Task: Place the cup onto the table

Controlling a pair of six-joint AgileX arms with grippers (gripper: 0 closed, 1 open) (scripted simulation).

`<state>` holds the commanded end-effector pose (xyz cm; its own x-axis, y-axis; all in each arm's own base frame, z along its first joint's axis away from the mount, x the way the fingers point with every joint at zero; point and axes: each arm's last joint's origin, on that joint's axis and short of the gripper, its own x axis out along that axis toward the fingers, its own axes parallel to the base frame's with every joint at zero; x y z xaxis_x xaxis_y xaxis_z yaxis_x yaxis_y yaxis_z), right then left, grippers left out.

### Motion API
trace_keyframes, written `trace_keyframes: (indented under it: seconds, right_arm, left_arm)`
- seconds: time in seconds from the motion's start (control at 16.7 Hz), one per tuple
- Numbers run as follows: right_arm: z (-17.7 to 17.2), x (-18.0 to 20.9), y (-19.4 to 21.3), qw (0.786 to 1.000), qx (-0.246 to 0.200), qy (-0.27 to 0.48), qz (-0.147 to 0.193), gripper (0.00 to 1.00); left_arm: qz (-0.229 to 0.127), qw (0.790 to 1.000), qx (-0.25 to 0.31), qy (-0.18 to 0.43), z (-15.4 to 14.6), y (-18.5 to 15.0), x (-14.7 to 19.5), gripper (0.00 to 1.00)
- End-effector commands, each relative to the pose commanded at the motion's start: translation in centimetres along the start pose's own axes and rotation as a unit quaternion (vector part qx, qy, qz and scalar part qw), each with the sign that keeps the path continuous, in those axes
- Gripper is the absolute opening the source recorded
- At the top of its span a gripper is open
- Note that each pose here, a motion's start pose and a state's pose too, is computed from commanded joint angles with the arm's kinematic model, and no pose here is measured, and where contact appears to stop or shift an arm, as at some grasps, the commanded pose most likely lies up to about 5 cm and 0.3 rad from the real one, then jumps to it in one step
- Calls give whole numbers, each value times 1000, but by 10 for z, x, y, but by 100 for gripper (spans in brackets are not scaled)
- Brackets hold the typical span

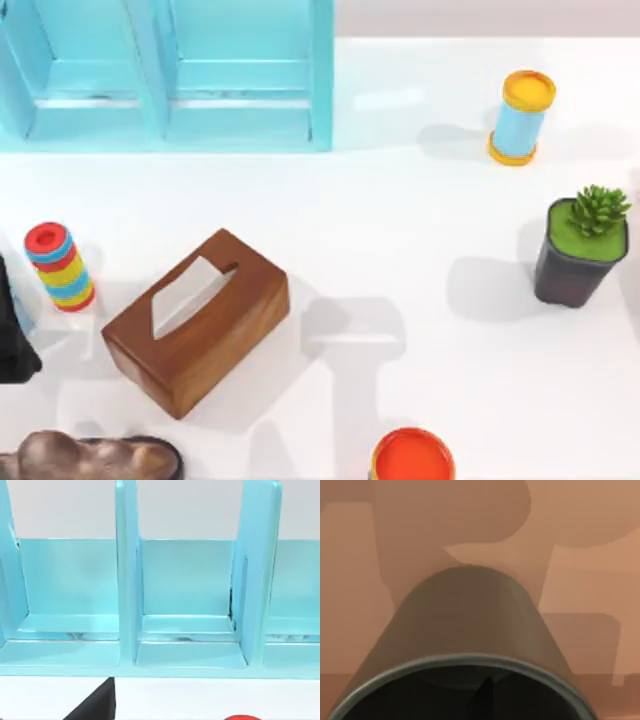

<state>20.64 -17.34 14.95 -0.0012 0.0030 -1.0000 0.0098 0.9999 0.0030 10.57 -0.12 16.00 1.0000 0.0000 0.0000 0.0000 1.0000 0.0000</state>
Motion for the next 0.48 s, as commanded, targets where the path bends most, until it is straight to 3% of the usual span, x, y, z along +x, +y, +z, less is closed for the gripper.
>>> trace_keyframes:
  seconds: [0.36,0.48]
  right_arm:
    - [0,0,0,1000,0,0,0,2]
    - [0,0,0,1000,0,0,0,0]
  left_arm:
    - [0,1000,0,0,0,0,0,100]
    - [0,1000,0,0,0,0,0,100]
